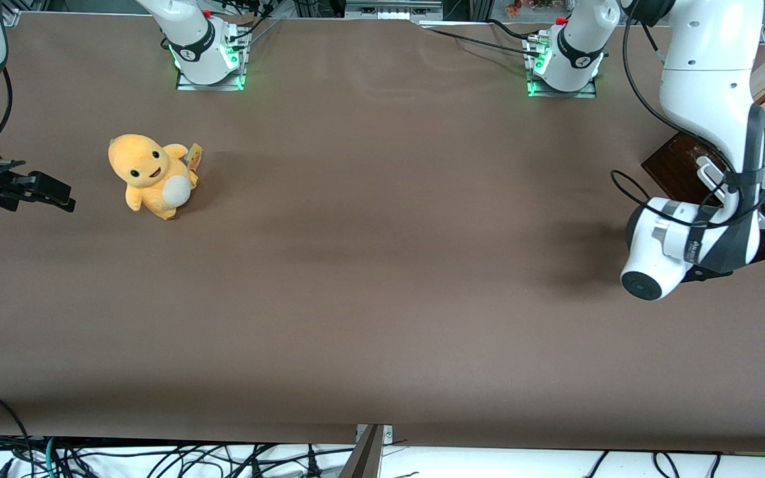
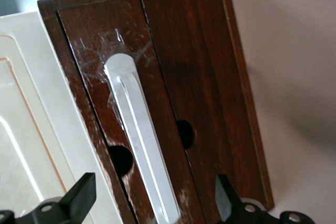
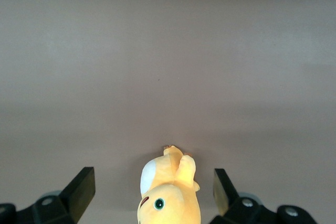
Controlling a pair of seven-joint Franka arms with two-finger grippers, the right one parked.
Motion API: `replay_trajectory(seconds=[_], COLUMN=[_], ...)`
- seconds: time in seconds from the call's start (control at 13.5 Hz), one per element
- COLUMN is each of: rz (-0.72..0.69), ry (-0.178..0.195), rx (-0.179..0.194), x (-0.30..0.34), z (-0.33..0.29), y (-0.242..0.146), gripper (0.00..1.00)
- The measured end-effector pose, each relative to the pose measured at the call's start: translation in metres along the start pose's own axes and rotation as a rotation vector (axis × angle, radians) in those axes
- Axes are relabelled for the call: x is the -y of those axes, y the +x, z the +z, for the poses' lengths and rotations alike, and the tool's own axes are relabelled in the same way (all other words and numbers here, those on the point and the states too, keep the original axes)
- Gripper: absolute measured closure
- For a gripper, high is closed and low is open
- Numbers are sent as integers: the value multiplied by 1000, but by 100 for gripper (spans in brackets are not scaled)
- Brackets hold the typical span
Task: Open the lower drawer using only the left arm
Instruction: 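Lower and align the open left gripper around the white drawer handle, then close the left gripper on the white bar handle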
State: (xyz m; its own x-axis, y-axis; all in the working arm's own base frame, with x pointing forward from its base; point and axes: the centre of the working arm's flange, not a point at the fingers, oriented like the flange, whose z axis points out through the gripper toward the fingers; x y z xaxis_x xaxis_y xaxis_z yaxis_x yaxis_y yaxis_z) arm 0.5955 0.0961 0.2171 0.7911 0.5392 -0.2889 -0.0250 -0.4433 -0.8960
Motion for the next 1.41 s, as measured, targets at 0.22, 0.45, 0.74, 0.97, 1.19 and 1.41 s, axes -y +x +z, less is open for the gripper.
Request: replay_trajectory(seconds=[0.22,0.45,0.74,0.97,1.19,1.41], rz=[-19,-23,-16,-17,-20,-19], ry=[10,13,45,67,92,112], rx=[35,61,53,50,42,50], x=[-1,-4,-15,-23,-23,-24], z=[24,39,44,47,50,52], y=[11,17,19,20,22,22], gripper=[0,0,3,22,31,43])
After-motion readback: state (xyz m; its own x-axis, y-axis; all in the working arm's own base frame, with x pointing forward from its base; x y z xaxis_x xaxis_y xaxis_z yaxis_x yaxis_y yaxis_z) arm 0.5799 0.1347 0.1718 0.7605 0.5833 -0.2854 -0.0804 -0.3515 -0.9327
